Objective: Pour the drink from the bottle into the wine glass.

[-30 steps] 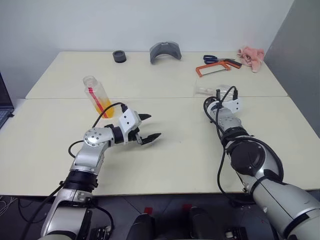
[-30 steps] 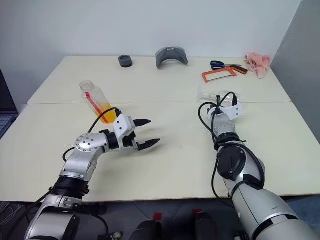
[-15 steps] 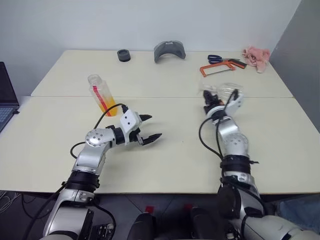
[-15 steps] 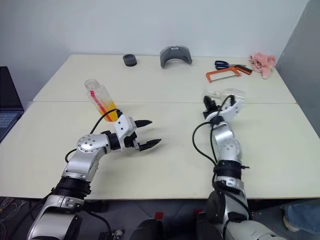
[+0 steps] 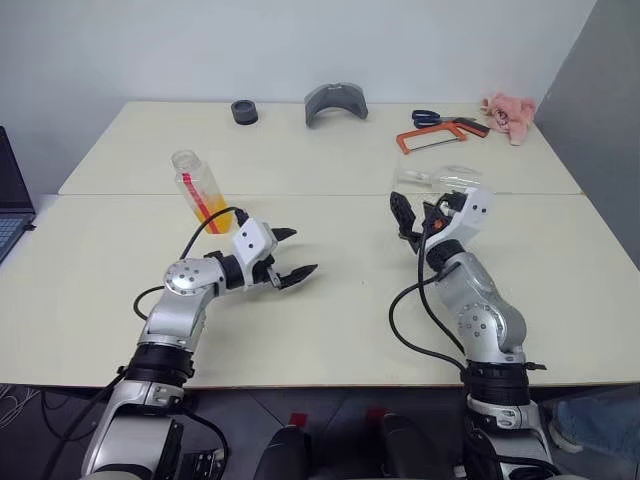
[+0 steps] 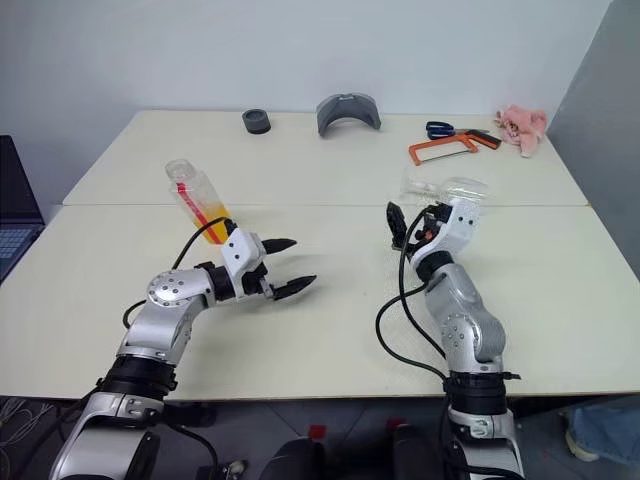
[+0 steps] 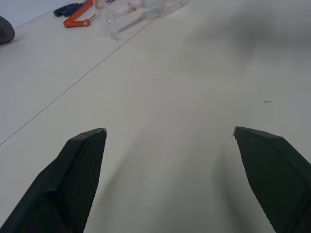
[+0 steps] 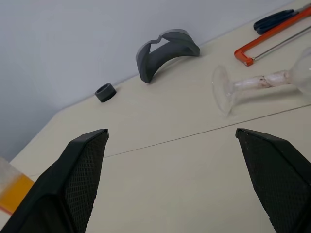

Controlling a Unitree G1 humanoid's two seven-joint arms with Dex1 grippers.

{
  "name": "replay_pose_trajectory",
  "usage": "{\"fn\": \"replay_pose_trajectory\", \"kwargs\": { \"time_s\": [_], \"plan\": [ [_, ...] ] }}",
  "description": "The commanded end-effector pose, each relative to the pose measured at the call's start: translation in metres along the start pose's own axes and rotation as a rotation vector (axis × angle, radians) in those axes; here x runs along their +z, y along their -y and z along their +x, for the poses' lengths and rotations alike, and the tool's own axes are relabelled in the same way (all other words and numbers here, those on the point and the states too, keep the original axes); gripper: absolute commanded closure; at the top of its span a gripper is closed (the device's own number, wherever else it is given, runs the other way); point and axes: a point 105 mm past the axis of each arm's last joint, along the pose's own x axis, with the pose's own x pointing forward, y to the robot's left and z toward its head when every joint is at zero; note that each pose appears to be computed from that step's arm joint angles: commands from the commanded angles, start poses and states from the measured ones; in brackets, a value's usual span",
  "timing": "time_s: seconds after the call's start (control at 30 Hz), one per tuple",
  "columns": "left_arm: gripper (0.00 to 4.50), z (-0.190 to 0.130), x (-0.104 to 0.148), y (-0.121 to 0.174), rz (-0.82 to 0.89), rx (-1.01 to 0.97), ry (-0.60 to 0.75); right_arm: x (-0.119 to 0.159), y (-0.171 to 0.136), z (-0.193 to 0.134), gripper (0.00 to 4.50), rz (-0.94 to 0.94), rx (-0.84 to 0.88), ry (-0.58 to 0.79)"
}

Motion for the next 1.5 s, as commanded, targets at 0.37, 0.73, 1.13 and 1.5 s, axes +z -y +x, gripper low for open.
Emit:
{"fn": "replay_pose_trajectory", "kwargs": {
  "time_s": [0.37,0.73,1.13,1.5],
  "plan": [
    [0.0,-0.008,0.008,-0.006,0.021,0.043,0.031,0.019,0.028,-0.017,0.02,-0.385,-0.129,0.086],
    [0.0,-0.005,0.005,-0.003,0.02,0.044,0.03,0.027,0.044,-0.009,0.02,-0.636,-0.22,0.094],
    [0.0,-0.004,0.004,0.0,0.022,0.038,0.03,0.037,0.058,0.017,0.02,-0.835,-0.294,0.081],
    [0.0,0.0,0.002,0.0,0.026,0.034,0.031,0.038,0.062,0.024,0.02,-0.921,-0.23,0.035]
  ]
}}
